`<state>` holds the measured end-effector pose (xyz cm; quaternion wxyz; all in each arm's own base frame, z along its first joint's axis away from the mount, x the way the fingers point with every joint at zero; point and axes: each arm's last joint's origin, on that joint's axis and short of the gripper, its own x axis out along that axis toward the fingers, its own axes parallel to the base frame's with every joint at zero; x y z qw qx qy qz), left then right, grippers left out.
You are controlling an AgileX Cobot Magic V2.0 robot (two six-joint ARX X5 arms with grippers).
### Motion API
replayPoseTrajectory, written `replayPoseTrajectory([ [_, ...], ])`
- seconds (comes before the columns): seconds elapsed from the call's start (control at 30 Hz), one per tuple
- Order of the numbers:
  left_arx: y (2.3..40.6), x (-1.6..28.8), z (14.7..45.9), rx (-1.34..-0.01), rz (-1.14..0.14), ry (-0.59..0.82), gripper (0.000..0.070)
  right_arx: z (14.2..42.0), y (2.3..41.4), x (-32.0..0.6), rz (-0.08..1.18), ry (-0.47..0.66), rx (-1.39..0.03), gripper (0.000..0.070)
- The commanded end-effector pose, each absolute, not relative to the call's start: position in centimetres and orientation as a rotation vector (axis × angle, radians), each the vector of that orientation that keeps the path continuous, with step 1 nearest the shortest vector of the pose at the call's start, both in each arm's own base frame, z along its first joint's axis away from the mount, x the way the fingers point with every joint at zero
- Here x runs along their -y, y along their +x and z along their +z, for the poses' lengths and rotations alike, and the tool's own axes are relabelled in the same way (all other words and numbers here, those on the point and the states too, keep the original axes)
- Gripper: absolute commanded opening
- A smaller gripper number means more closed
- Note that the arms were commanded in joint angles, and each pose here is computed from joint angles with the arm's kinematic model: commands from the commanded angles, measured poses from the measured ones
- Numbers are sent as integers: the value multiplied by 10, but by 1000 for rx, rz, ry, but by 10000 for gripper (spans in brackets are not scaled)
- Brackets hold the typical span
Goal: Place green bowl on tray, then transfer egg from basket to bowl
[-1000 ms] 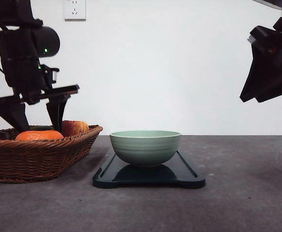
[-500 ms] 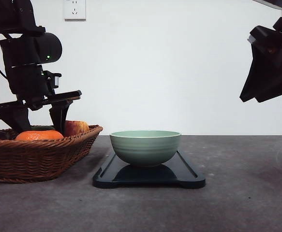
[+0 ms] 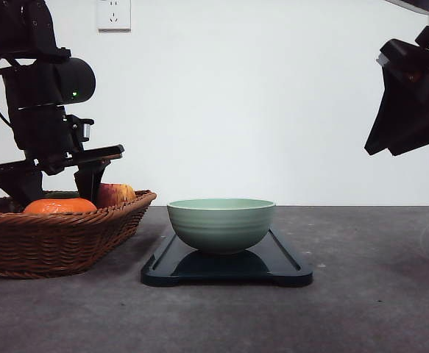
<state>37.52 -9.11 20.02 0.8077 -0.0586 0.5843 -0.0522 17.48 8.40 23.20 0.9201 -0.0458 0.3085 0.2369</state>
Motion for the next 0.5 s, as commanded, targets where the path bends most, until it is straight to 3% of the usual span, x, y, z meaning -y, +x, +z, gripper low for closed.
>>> replayPoseTrajectory([
  [0.0,380,94,198,-1252,-110,-124,330,232,176,-85,491,-106,-624,226],
  [0.1,380,94,198,-1256,-111,-120,246,232,176,-85,491,-106,-624,225],
  [0.17,380,94,198,-1257,-111,-120,227,232,176,-85,491,-106,-624,225],
  [0.47,379,93,198,-1268,-115,-110,218,232,176,-85,491,-106,-624,225],
])
